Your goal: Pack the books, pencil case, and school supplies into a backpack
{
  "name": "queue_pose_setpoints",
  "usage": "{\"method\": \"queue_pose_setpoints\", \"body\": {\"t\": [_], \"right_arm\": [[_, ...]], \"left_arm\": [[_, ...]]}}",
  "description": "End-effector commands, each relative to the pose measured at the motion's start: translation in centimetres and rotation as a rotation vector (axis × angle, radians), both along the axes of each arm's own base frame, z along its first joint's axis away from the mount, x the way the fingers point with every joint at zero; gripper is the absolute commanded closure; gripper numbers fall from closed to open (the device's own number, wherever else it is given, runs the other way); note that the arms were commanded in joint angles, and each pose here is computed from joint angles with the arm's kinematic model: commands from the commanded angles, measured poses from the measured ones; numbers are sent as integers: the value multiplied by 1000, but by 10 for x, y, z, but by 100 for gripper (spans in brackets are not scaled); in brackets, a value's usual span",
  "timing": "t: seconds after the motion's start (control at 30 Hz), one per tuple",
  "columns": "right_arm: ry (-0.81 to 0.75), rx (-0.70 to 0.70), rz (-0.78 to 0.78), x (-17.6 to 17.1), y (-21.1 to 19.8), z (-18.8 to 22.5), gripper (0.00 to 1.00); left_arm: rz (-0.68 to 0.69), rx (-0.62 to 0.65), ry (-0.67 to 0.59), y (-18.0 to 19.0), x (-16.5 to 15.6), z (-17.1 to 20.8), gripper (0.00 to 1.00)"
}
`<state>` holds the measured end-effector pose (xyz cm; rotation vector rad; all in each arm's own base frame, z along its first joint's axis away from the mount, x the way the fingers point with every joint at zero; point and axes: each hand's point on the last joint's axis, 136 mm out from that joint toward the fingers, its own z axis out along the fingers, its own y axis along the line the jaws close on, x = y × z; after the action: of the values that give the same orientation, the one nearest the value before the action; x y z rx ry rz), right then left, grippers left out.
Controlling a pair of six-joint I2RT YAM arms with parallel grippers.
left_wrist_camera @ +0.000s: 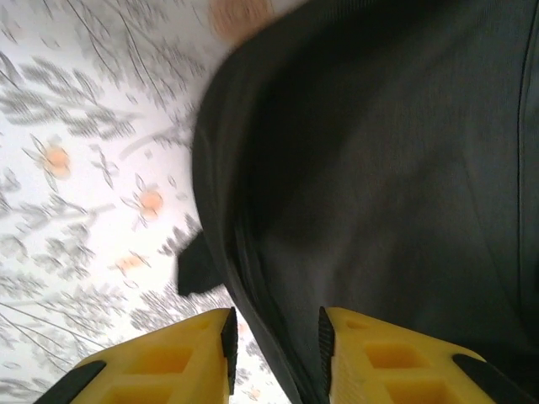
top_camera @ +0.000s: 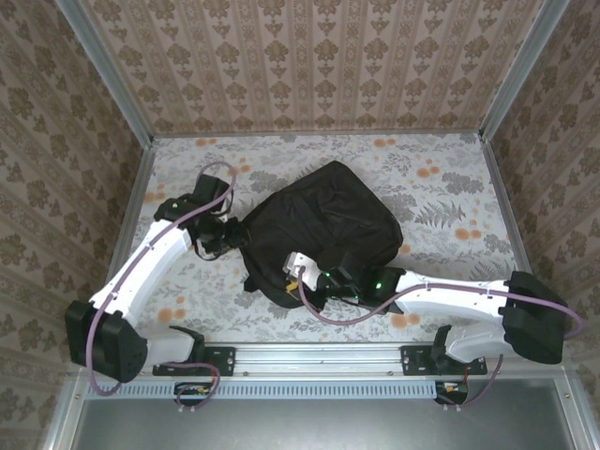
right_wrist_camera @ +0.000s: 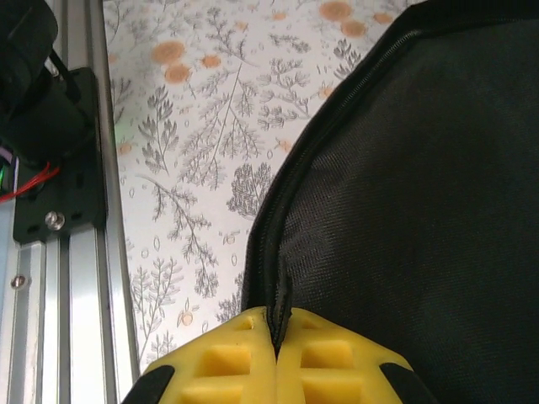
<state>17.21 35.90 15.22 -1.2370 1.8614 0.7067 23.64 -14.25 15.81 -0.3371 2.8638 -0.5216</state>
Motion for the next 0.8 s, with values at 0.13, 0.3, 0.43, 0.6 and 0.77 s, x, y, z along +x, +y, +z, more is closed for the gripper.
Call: {"method": "queue_pose_setpoints", "body": {"t": [0.13,0.3,0.43,0.6,0.77], "right_arm": [[-13,139,-6,6,25,35,100],[-11,135,8,1,27,35,100],[-12,125,6,0,25,32,100],[-23,109,1,2,23,30,100],[-31,87,18,0,21,29,100]], "left_arm": [[69,-87,89,-21,-32,-14,63],[70,-105,127,-28,-36,-26,66],[66,-102,136,-29,-38,-30,72],[59,-95,132,-26,-43,-29,77],[45,-81,118,-20,-48,-27,82]]}}
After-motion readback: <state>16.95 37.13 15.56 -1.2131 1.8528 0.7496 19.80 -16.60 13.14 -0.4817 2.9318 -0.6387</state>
